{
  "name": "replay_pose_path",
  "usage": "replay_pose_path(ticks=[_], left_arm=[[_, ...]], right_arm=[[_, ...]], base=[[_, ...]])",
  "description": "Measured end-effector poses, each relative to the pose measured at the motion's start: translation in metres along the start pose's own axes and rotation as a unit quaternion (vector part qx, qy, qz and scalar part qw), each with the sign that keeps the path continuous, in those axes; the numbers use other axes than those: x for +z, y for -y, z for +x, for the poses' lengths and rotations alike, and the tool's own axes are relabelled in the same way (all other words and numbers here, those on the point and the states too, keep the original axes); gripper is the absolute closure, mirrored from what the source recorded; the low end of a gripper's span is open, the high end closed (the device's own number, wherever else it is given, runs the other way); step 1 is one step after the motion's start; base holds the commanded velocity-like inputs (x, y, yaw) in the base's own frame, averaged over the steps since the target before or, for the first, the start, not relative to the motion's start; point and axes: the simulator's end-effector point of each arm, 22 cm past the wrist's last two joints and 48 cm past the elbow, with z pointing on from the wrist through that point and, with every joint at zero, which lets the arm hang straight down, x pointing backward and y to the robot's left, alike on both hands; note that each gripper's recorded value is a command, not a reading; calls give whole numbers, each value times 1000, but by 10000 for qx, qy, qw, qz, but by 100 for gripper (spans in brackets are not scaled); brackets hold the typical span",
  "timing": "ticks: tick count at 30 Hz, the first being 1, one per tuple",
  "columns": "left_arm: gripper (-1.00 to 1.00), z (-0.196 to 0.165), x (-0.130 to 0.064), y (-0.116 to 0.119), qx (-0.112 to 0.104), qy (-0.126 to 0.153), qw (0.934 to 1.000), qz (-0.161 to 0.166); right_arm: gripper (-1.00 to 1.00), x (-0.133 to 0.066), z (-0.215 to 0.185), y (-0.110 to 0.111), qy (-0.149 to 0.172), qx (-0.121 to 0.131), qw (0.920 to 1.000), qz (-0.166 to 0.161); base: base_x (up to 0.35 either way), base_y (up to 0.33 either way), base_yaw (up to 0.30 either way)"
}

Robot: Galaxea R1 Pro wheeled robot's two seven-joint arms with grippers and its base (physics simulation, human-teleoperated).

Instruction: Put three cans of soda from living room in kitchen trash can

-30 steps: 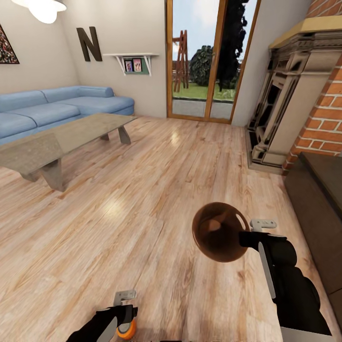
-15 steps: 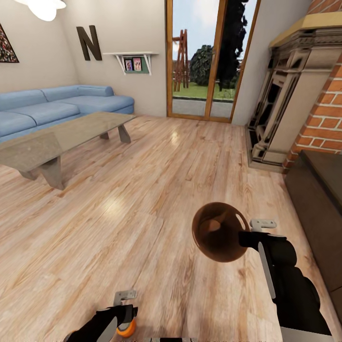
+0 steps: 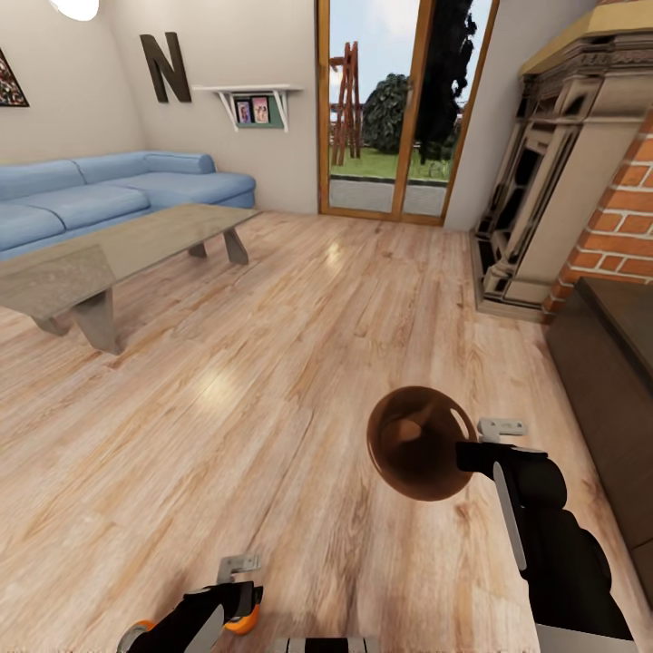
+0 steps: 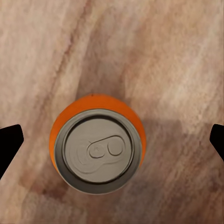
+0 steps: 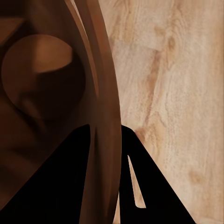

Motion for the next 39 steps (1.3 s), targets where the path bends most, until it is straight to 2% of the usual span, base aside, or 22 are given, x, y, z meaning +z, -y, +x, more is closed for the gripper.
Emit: replay_pose_path(ticks=[4, 39], left_arm=[[-100, 8, 5, -1, -4, -83, 10000, -7], [-100, 13, 9, -1, -31, -122, 9999, 3]], right_arm=[[100, 7, 7, -1, -81, -11, 10000, 0], [100, 14, 13, -3, -157, -23, 9999, -10]], base=[[0, 0, 0], [0, 0, 0]])
